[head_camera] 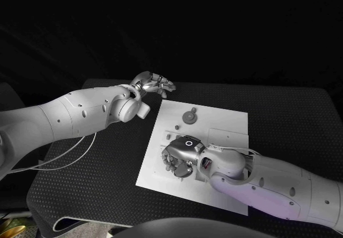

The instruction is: Assemble the parts on the task board

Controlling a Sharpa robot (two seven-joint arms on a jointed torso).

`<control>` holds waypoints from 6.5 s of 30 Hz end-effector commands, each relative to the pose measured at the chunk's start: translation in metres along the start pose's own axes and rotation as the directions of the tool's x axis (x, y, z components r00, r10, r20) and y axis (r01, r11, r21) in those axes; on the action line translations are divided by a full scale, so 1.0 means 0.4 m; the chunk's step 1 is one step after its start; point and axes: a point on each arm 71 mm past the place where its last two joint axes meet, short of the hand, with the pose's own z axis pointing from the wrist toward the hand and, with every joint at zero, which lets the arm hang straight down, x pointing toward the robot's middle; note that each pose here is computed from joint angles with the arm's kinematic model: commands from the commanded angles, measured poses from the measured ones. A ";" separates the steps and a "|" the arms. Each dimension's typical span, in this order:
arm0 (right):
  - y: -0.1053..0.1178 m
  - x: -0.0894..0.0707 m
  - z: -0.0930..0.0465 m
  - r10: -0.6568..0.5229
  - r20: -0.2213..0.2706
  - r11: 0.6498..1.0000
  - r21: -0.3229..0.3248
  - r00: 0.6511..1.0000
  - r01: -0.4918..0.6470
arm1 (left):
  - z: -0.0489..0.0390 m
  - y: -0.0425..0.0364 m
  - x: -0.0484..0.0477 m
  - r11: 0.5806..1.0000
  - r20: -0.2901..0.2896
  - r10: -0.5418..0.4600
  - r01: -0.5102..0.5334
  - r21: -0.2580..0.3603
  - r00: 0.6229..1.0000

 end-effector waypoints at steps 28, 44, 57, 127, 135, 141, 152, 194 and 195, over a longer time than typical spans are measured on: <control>0.010 0.040 -0.003 0.075 -0.070 0.997 -0.014 0.995 -0.076 | 0.000 -0.003 0.004 1.000 -0.019 -0.010 0.010 0.000 1.000; 0.001 0.042 -0.007 0.080 -0.066 0.997 0.000 0.995 -0.080 | -0.001 -0.002 0.002 1.000 -0.017 -0.010 0.010 -0.002 1.000; -0.011 0.034 -0.023 0.117 -0.017 0.993 0.000 0.993 -0.117 | -0.001 -0.001 -0.001 1.000 -0.016 -0.010 0.009 -0.003 1.000; -0.302 0.007 -0.489 0.755 -0.103 0.493 0.740 0.648 -0.457 | -0.027 0.052 0.015 0.999 -0.042 -0.015 0.013 -0.047 0.999; -0.305 0.006 -0.481 0.738 -0.086 0.492 0.747 0.669 -0.447 | -0.028 0.052 0.016 0.999 -0.045 -0.016 0.014 -0.048 0.999; -0.298 0.006 -0.463 0.736 -0.087 0.501 0.737 0.672 -0.453 | -0.027 0.052 0.017 0.999 -0.047 -0.017 0.015 -0.049 0.999; -0.286 0.017 -0.436 0.744 -0.108 0.511 0.728 0.659 -0.457 | -0.027 0.052 0.018 0.999 -0.048 -0.017 0.015 -0.048 0.999; -0.256 0.056 -0.344 0.708 -0.109 0.542 0.718 0.698 -0.437 | -0.029 0.052 0.020 0.998 -0.052 -0.019 0.016 -0.054 0.998; -0.257 0.056 -0.345 0.708 -0.104 0.540 0.718 0.699 -0.439 | -0.029 0.052 0.019 0.998 -0.051 -0.019 0.016 -0.055 0.999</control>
